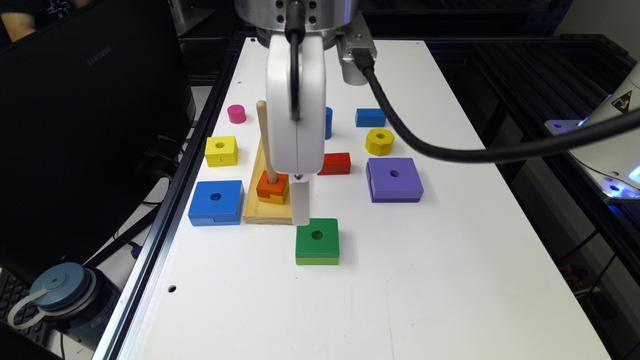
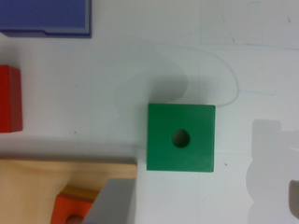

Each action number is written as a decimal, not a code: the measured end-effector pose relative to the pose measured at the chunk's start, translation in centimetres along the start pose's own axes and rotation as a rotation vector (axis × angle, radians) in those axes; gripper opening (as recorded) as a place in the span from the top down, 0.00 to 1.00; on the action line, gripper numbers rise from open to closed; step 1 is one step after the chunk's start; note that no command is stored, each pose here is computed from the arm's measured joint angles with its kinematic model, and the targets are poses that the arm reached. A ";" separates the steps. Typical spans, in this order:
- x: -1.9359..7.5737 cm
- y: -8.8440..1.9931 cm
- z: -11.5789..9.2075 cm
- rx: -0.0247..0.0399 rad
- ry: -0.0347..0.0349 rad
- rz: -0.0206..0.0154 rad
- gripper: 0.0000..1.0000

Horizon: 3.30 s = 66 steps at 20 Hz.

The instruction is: Pick up green block.

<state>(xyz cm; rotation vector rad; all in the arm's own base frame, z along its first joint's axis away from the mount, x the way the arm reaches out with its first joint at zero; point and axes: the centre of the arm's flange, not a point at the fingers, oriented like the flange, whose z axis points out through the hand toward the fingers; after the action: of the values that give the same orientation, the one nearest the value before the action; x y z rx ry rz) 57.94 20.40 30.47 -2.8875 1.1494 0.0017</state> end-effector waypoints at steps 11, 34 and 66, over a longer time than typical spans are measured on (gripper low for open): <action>-0.05 0.2 2.8 -0.0123 -0.0075 -0.0003 0.00; 0.13 0.3 6.5 -0.0164 -0.0130 -0.0004 0.00; 0.17 0.6 11.1 -0.0205 -0.0202 -0.0003 0.00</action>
<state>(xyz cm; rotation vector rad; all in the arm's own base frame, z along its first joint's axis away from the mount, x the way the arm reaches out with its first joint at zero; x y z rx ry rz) 57.77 20.18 19.40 -2.8984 1.1525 0.0429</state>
